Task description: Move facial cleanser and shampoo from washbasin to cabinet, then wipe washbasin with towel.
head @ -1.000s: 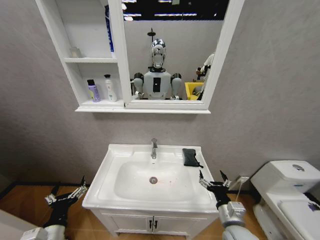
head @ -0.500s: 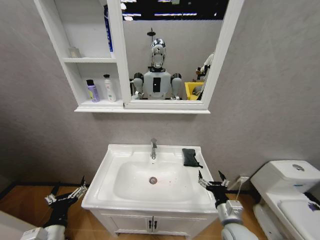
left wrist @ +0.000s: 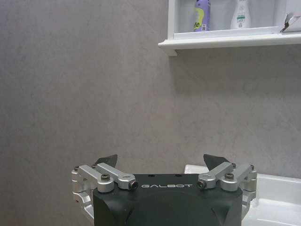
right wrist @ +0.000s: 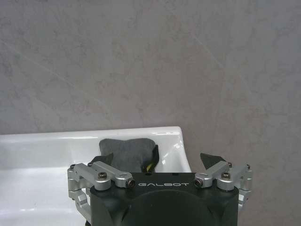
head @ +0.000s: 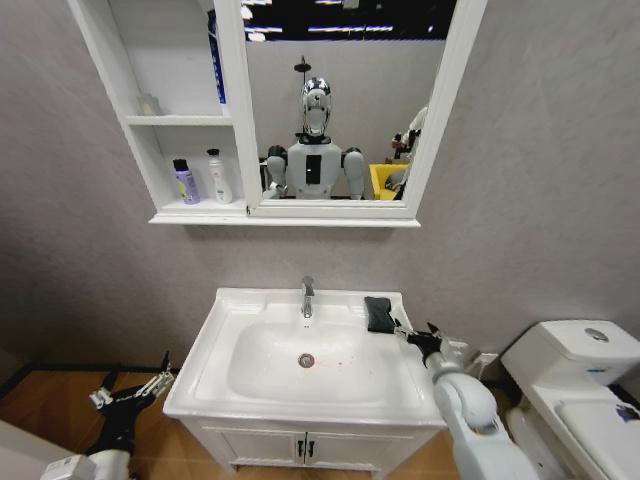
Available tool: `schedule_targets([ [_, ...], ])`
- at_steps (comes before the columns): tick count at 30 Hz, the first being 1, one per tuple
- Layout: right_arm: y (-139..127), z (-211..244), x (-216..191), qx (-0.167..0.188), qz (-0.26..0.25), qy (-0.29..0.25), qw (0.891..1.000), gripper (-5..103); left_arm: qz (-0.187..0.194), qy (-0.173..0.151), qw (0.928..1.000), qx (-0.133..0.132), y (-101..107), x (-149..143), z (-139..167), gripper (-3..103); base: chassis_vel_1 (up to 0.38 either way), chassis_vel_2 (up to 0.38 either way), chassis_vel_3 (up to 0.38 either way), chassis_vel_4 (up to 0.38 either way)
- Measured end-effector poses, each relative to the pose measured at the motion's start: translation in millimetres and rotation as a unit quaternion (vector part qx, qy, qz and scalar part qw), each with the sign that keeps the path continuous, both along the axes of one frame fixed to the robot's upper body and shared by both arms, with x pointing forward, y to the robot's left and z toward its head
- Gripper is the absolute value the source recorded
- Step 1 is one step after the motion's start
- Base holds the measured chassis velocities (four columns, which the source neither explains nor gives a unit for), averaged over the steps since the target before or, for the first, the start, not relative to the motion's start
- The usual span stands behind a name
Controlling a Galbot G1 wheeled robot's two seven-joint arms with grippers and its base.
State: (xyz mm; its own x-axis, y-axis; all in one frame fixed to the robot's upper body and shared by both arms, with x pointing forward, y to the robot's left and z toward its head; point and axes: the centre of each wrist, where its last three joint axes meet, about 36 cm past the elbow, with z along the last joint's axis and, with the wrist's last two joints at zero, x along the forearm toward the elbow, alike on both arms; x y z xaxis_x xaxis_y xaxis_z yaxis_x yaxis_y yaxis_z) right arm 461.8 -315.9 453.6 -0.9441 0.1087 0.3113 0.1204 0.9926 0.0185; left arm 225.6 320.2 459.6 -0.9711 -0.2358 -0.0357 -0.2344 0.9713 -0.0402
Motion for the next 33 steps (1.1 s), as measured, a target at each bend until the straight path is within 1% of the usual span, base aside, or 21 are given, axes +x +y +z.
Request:
schedule_targets([
  [1,0.0,0.0,0.0,0.0,0.0,0.0,1.0,100,0.0,0.0,1.0,0.0,0.0,0.0,0.0,100,0.0,0.0,0.0,0.0],
  [3,0.4,-5.5,43.7,-0.011,0.015,0.023,1.0,100,0.0,0.0,1.0,0.0,0.0,0.0,0.0,100,0.0,0.0,0.0,0.0],
  [6,2.5,-6.8,55.1,-0.014,0.02,0.03,0.999,100,0.0,0.0,1.0,0.0,0.0,0.0,0.0,100,0.0,0.0,0.0,0.0],
  [8,17.4,-7.0,84.1,-0.017,0.033,0.045,0.998,100,0.0,0.0,1.0,0.0,0.0,0.0,0.0,100,0.0,0.0,0.0,0.0],
  [9,17.4,-7.0,84.1,-0.017,0.033,0.045,0.998,100,0.0,0.0,1.0,0.0,0.0,0.0,0.0,100,0.0,0.0,0.0,0.0],
  [10,23.1,-5.6,89.1,-0.017,0.036,0.048,0.998,102,0.0,0.0,1.0,0.0,0.0,0.0,0.0,100,0.0,0.0,0.0,0.0],
  [11,30.4,-3.4,94.1,-0.015,0.042,0.055,0.998,100,0.0,0.0,1.0,0.0,0.0,0.0,0.0,100,0.0,0.0,0.0,0.0],
  [13,34.3,-2.5,96.7,-0.014,0.042,0.061,0.997,98,0.0,0.0,1.0,0.0,0.0,0.0,0.0,100,0.0,0.0,0.0,0.0],
  [14,37.5,-2.4,98.9,-0.014,0.038,0.069,0.997,94,0.0,0.0,1.0,0.0,0.0,0.0,0.0,100,0.0,0.0,0.0,0.0],
  [15,39.5,-2.8,99.3,-0.015,0.031,0.075,0.997,94,0.0,0.0,1.0,0.0,0.0,0.0,0.0,100,0.0,0.0,0.0,0.0],
  [16,40.3,-3.5,97.8,-0.017,0.023,0.083,0.996,90,0.0,0.0,1.0,0.0,0.0,0.0,0.0,100,0.0,0.0,0.0,0.0],
  [18,39.7,-3.6,94.8,-0.017,0.019,0.088,0.996,88,0.0,0.0,1.0,0.0,0.0,0.0,0.0,100,0.0,0.0,0.0,0.0],
  [19,37.7,-4.0,90.9,-0.019,0.016,0.091,0.996,84,0.0,0.0,1.0,0.0,0.0,0.0,0.0,100,0.0,0.0,0.0,0.0],
  [20,35.6,-4.7,88.3,-0.022,0.014,0.093,0.995,85,0.0,0.0,1.0,0.0,0.0,0.0,0.1,100,0.0,0.0,0.0,0.0],
  [23,30.6,-6.2,84.7,-0.026,0.01,0.095,0.995,87,0.0,0.0,1.0,0.0,0.0,0.0,0.0,100,0.0,0.0,0.0,0.0],
  [27,25.8,-10.4,85.3,-0.021,0.009,0.099,0.995,88,0.0,0.0,1.0,0.0,0.0,0.0,0.1,100,0.0,0.0,0.0,0.0],
  [29,24.4,-12.3,86.4,-0.018,0.012,0.1,0.995,79,0.0,0.0,1.0,0.0,0.0,0.0,0.1,100,0.0,0.0,0.0,0.0],
  [30,24.4,-12.3,86.4,-0.018,0.012,0.1,0.995,79,0.0,0.0,1.0,0.0,0.0,0.0,0.1,100,0.0,0.0,0.0,0.0],
  [33,24.2,-9.3,90.9,-0.019,0.016,0.098,0.995,62,0.0,0.0,1.0,0.0,0.0,0.0,0.0,100,0.0,0.0,0.0,0.0],
])
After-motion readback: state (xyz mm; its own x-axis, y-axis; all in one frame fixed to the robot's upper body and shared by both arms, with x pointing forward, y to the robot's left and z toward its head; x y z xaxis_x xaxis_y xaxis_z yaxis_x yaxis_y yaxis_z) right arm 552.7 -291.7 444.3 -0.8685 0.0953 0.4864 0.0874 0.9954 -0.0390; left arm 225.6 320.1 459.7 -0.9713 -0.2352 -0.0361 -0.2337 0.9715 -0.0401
